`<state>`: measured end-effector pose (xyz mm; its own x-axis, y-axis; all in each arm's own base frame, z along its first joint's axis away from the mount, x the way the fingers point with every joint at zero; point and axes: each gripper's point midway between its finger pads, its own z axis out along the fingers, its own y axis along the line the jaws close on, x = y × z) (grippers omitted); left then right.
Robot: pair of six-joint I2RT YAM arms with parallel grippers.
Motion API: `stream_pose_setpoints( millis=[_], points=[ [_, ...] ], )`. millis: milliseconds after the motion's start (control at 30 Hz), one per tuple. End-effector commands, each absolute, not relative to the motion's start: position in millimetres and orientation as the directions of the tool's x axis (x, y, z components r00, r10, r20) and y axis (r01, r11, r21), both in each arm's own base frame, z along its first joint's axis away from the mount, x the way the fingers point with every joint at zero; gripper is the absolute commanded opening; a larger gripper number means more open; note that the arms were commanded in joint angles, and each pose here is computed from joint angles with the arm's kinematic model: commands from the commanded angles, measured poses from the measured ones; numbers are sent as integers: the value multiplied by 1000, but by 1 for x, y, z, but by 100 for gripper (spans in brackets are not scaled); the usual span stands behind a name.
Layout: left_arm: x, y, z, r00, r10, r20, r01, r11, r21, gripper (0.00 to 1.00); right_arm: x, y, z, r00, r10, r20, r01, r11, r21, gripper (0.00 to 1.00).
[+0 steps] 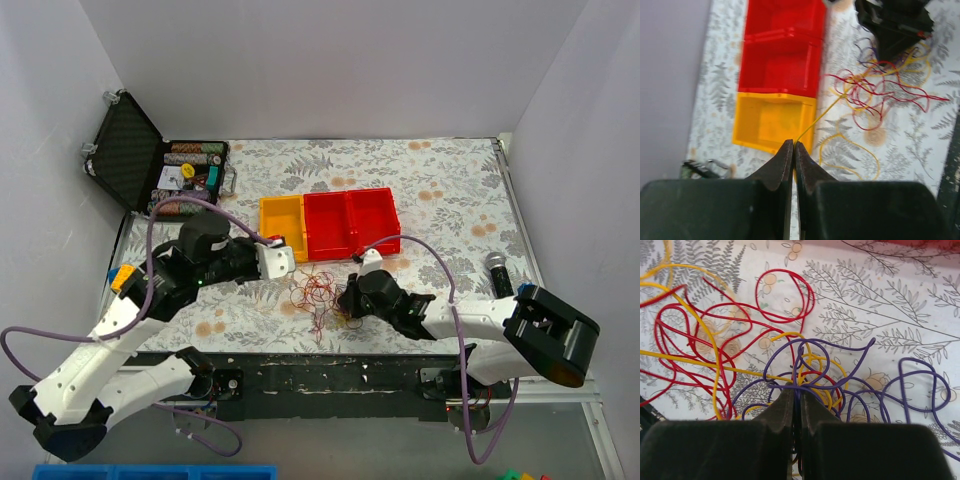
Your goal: Untangle the cables
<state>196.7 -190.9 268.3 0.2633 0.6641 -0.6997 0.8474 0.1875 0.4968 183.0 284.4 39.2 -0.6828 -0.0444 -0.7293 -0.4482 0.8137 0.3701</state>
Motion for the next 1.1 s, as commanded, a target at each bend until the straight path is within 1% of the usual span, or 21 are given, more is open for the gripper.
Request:
stream_pose_setpoints(
  millis=[0, 133, 200, 300, 367, 400, 467, 500, 600, 733, 933, 1067],
  points=[
    [209, -162, 382, 412, 613, -674, 615, 359, 702, 0, 167, 212, -24, -773, -186, -607, -324, 938, 125, 1],
    [209, -151, 405, 424, 627, -653, 565, 380, 732, 0, 166, 199, -30, -793, -183, -582, -275, 959, 74, 1],
    [211, -141, 427, 460, 624, -632, 482, 422, 768, 0, 166, 194, -32, -798, -172, -578, -250, 967, 57, 1],
    [223, -115, 485, 511, 613, -602, 219, 585, 781, 0, 166, 192, -33, -801, -157, -577, -234, 970, 60, 1],
    [227, -97, 525, 543, 632, -553, 22, 647, 762, 0, 161, 185, -37, -813, -165, -558, -225, 974, 39, 1],
    [228, -90, 545, 554, 628, -546, -53, 681, 730, 0, 161, 184, -38, -814, -167, -556, -224, 974, 35, 1],
    [226, -83, 577, 581, 596, -554, -116, 735, 668, 0, 160, 185, -38, -816, -171, -552, -227, 973, 33, 1],
    [218, -77, 602, 612, 566, -553, -153, 770, 619, 0, 161, 185, -38, -817, -167, -552, -223, 974, 35, 1],
    [214, -74, 639, 661, 523, -539, -201, 815, 544, 0, 161, 186, -38, -817, -170, -551, -226, 974, 34, 1],
    [217, -75, 675, 695, 507, -510, -253, 836, 487, 0, 159, 186, -40, -825, -167, -540, -218, 975, 32, 1],
    [215, -80, 726, 750, 471, -464, -284, 863, 418, 0, 150, 182, -51, -844, -167, -510, -213, 977, 33, 1],
    [217, -85, 748, 771, 469, -431, -307, 866, 394, 0, 144, 183, -58, -854, -169, -492, -213, 977, 34, 1]
  ],
)
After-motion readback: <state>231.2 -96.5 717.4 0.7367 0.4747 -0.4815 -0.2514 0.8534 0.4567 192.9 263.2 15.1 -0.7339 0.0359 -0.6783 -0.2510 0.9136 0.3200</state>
